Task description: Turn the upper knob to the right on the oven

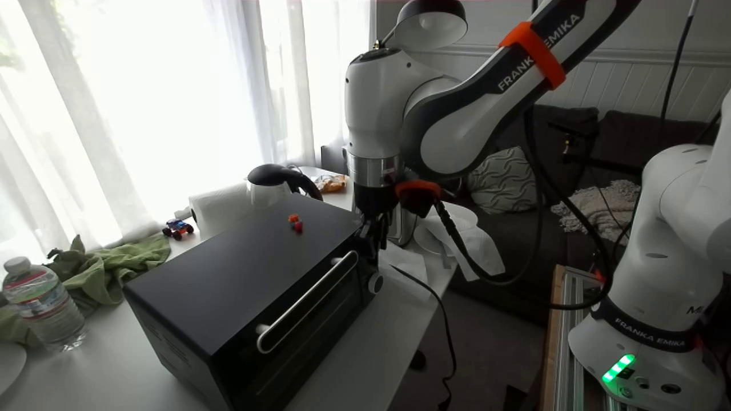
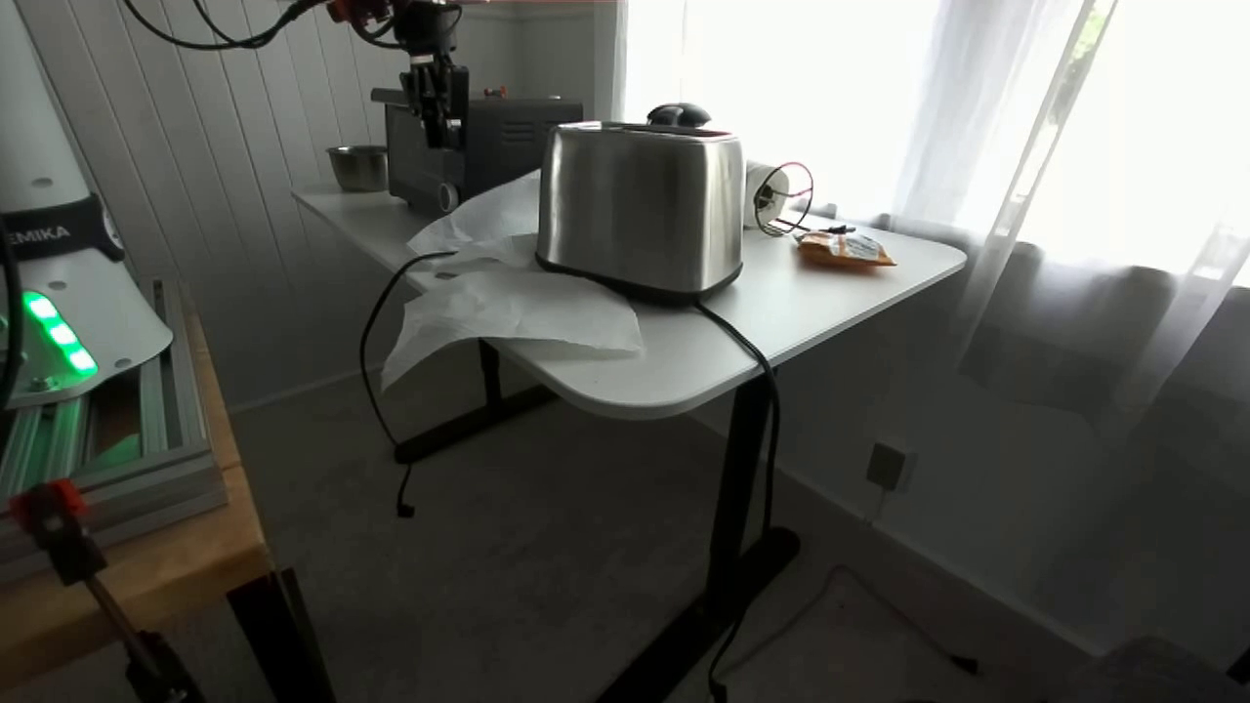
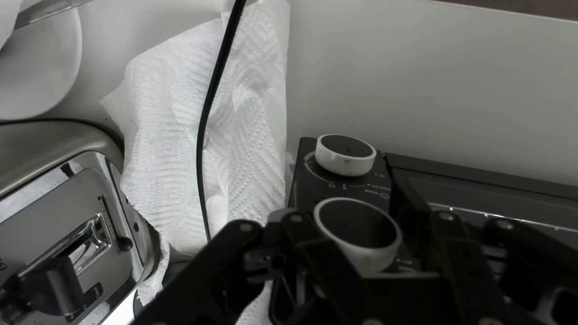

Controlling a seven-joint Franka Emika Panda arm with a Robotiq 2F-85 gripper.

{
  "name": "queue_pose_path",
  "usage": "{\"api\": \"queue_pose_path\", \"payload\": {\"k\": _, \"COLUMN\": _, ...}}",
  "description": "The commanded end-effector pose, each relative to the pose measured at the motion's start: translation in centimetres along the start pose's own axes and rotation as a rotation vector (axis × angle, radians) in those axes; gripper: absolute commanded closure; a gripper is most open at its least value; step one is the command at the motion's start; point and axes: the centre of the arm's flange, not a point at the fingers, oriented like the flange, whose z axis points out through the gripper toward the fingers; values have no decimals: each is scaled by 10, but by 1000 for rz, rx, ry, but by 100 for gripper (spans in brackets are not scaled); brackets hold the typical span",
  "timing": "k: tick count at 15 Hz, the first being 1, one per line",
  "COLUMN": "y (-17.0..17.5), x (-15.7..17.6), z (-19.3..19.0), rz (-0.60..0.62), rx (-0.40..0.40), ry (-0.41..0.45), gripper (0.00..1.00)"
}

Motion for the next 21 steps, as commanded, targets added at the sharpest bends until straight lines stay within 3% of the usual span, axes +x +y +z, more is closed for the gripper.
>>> {"api": "queue_pose_path", "payload": {"k": 1, "y": 19, "x": -8, "z": 4, "rz": 44, "rx": 78, "ry": 31, "gripper": 78}}
{"api": "queue_pose_path", "payload": {"k": 13, "y": 76, "x": -25, "z": 37, "rz": 97, "rx": 435, "ry": 139, "gripper": 78}}
{"api": "queue_pose_path", "payload": {"k": 21, "y": 103, "x": -30, "z": 46, "rz": 97, "rx": 615, "ry": 185, "gripper": 78}}
